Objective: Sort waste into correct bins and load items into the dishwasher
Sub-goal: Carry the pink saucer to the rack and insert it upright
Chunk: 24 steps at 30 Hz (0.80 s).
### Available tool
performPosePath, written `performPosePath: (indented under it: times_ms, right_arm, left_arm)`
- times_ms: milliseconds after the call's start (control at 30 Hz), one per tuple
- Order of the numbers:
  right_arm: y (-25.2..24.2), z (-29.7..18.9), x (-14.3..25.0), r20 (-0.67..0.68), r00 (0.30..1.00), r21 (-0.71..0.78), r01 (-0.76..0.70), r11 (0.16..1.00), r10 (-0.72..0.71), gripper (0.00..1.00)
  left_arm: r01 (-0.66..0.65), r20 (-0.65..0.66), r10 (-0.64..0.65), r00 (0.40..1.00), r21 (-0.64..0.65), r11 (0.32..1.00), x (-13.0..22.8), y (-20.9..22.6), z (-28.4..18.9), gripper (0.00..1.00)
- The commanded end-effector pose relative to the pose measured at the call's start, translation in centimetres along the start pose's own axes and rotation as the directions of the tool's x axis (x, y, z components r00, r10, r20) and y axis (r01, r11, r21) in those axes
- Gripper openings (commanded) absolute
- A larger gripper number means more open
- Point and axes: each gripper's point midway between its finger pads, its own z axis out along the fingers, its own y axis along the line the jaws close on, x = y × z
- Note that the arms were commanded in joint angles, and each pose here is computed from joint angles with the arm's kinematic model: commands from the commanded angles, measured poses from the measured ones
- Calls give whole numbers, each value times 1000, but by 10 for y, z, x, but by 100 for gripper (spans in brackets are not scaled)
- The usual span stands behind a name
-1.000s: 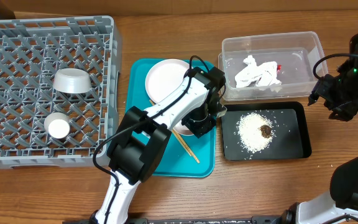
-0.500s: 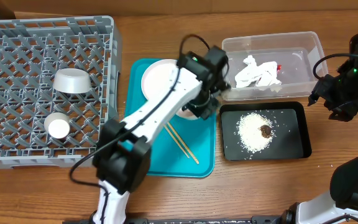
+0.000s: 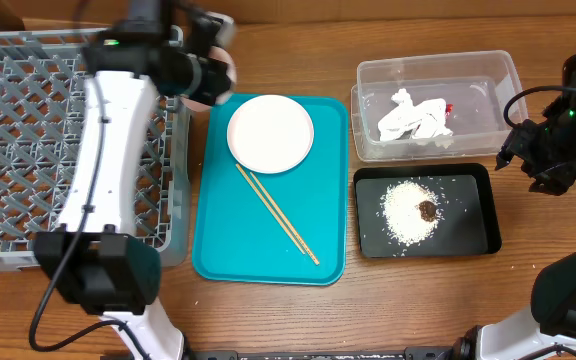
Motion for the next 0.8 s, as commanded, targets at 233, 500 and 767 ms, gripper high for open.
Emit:
performPosePath:
  times_ms: [233, 500, 767]
  right_arm:
    - [-1, -10, 2, 40, 999, -8, -1, 1000, 1, 65]
    - [-1, -10, 2, 41, 999, -8, 0, 1000, 1, 65]
    - [-1, -10, 1, 44, 999, -9, 0, 1000, 1, 65]
  left_arm:
    - [-27, 307, -3, 952, 94, 995, -38, 69, -55, 4]
    - [-41, 398, -76, 914, 278, 960, -38, 102, -45, 4]
    - [3, 419, -194, 887, 417, 909, -24, 147, -17, 4]
